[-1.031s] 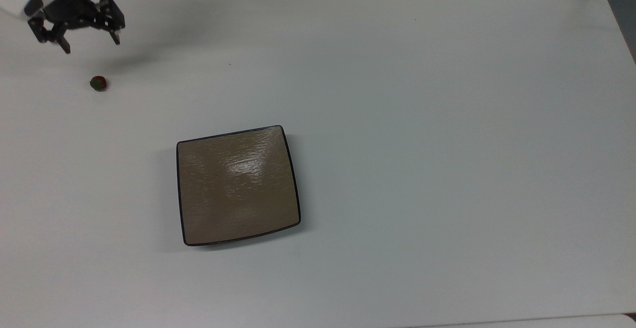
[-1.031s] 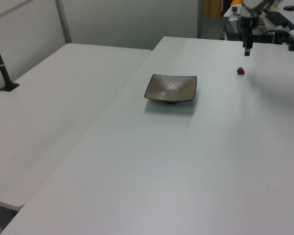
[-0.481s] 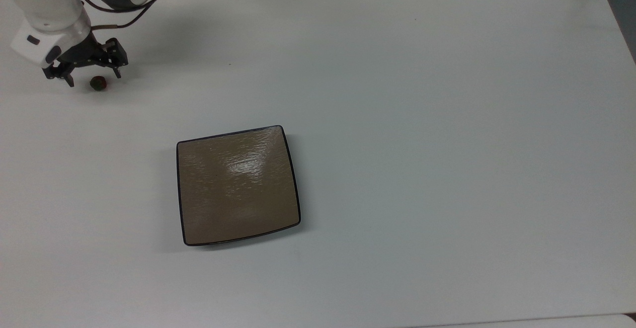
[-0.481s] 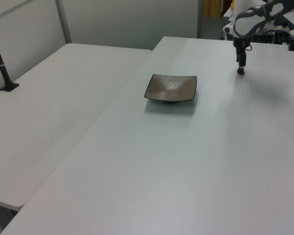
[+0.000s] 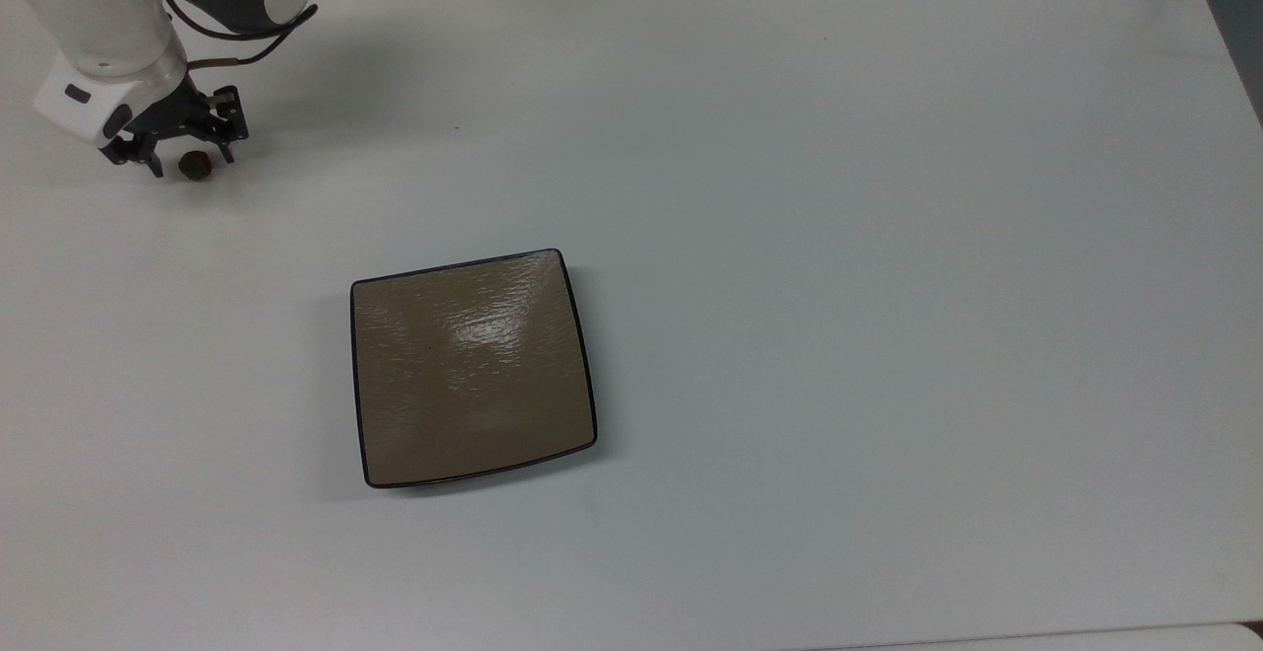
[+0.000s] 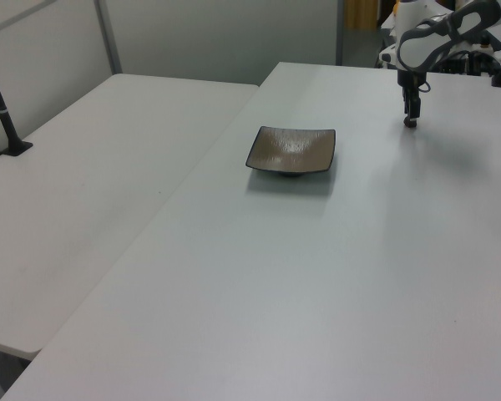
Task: Strawberries on a ceramic plate
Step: 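Close the gripper on the red strawberry and lift it, then carry the strawberry over the ceramic plate and lower it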
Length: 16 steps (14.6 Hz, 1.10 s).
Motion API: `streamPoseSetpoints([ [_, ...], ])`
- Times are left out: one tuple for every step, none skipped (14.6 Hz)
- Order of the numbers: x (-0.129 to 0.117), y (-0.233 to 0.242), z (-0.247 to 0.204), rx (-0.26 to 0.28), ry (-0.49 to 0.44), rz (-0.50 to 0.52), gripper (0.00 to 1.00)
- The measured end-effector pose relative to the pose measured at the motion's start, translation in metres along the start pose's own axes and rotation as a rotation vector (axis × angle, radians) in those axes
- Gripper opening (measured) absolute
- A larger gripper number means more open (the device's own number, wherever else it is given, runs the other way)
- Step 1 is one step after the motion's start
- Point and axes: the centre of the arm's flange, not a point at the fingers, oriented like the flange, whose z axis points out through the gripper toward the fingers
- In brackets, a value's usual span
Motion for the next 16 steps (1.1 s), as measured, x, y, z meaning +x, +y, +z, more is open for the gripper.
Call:
streamPoseSetpoints([
  [0.000, 0.000, 0.001, 0.001, -0.001, -0.001, 0.59],
  [0.000, 0.000, 0.002, 0.002, -0.003, -0.001, 0.50],
  [0.000, 0.000, 0.003, 0.003, -0.005, -0.006, 0.39],
  [0.001, -0.001, 0.003, 0.003, -0.004, -0.016, 0.32],
  [0.001, -0.001, 0.003, 0.003, -0.004, -0.030, 0.32],
  [0.001, -0.001, 0.003, 0.003, -0.004, -0.043, 0.32],
  [0.001, -0.001, 0.003, 0.003, -0.004, -0.045, 0.32],
  [0.001, 0.000, 0.001, 0.003, -0.004, -0.045, 0.32],
  [0.001, 0.000, -0.002, 0.002, -0.002, -0.045, 0.32],
  [0.002, 0.000, -0.009, 0.000, 0.002, -0.045, 0.32],
  [0.003, 0.000, -0.018, -0.003, 0.008, -0.047, 0.32],
  [0.005, -0.001, -0.029, -0.009, 0.021, -0.049, 0.32],
  [0.008, -0.004, -0.042, -0.018, 0.038, -0.052, 0.32],
  [0.012, -0.007, -0.058, -0.017, 0.053, -0.056, 0.32],
  [0.017, -0.012, -0.074, -0.005, 0.063, -0.060, 0.32],
  [0.030, -0.020, -0.102, 0.008, 0.093, -0.066, 0.32],
])
